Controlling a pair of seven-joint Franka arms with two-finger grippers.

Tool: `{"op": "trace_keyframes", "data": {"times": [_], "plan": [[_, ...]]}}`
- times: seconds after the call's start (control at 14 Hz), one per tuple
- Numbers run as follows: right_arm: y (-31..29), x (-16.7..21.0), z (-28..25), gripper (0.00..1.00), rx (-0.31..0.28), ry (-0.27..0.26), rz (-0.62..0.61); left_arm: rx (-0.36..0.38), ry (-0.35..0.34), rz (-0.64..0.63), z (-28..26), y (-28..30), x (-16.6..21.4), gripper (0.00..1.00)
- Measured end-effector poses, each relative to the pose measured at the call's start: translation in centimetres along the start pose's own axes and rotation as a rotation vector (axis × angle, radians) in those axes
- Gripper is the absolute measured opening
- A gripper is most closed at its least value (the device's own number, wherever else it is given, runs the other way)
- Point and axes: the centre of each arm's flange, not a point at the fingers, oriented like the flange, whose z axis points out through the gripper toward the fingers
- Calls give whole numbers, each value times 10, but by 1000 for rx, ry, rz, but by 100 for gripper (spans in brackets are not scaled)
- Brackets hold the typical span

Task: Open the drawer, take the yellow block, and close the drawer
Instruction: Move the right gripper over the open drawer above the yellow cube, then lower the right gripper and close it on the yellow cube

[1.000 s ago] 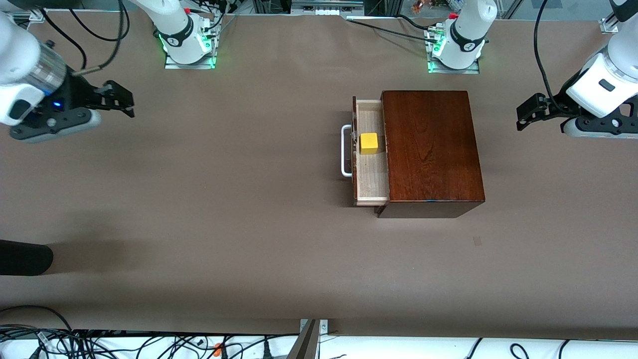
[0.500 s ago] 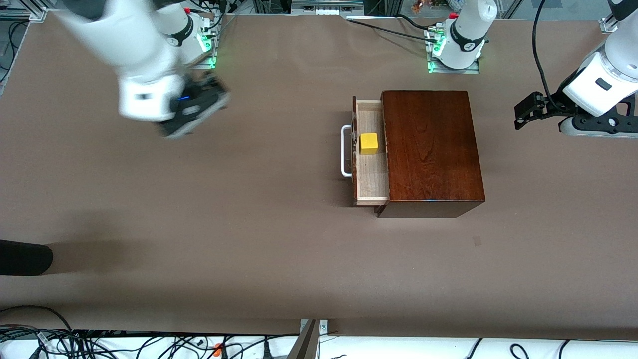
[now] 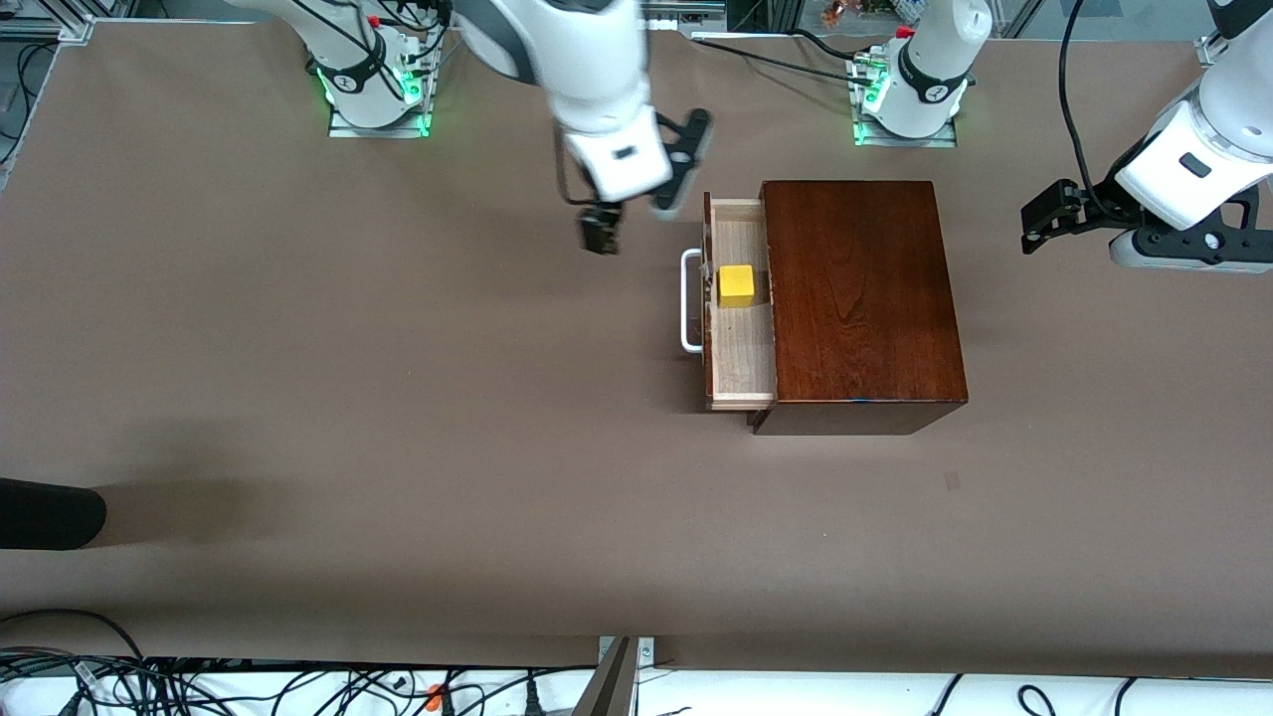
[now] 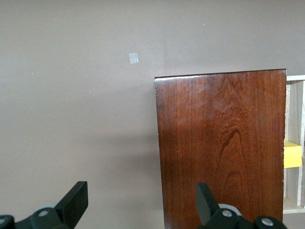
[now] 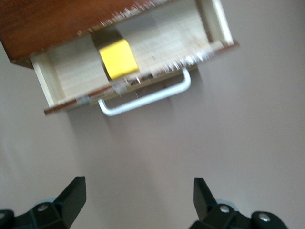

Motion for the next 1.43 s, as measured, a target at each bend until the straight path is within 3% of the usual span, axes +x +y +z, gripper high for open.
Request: {"op": "trace_keyframes", "data": {"times": [0.86,1.43], "plan": [[-76,83,127,100,-31,105,-232,0,6,2,-4,1,0,100],[-71,88,162,100,-89,82,-269,0,9,6,-5,3,0,100]]}}
